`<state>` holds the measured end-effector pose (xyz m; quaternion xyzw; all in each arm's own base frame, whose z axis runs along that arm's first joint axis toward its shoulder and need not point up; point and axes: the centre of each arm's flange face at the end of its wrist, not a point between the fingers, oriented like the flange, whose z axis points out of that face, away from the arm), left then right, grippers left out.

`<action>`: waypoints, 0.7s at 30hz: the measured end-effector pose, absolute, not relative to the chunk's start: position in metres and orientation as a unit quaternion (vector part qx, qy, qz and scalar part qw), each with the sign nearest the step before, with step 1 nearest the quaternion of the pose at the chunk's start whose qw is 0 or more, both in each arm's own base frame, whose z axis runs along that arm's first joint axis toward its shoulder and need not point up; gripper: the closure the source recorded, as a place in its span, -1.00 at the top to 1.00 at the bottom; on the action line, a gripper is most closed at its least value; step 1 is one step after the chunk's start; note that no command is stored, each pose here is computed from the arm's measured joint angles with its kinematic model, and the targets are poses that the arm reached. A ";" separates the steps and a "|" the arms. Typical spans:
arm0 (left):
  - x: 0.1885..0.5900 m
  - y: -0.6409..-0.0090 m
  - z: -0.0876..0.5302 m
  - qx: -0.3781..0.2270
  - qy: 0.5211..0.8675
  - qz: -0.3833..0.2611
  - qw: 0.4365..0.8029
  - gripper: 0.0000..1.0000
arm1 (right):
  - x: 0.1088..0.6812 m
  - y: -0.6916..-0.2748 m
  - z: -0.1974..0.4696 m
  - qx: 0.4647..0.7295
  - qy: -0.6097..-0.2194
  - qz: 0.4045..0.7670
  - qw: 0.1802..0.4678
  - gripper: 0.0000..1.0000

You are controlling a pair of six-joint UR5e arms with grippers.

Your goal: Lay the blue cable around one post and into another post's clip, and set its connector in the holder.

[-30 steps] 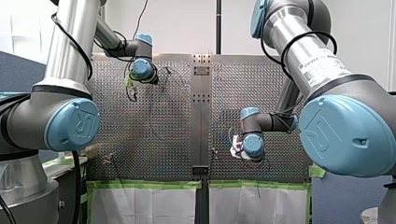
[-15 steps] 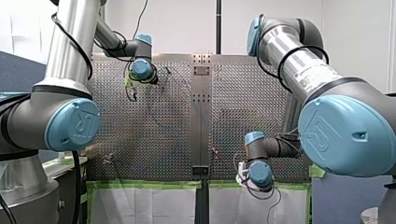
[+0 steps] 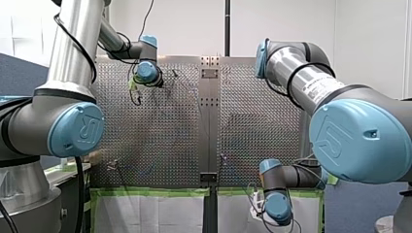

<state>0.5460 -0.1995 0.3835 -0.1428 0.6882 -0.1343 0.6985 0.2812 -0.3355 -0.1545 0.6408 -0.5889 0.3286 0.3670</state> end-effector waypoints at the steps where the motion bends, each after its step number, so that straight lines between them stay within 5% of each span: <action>1: 0.546 -0.199 0.384 -0.143 0.688 -0.134 0.699 1.00 | 0.280 -0.334 -0.159 0.641 -0.589 0.329 0.366 -1.00; 10: 0.548 -0.194 0.384 -0.146 0.686 -0.132 0.700 1.00 | 0.271 -0.324 -0.191 0.642 -0.588 0.333 0.362 -1.00; 21: 0.550 -0.189 0.383 -0.151 0.686 -0.129 0.700 1.00 | 0.280 -0.363 -0.158 0.620 -0.558 0.385 0.396 -1.00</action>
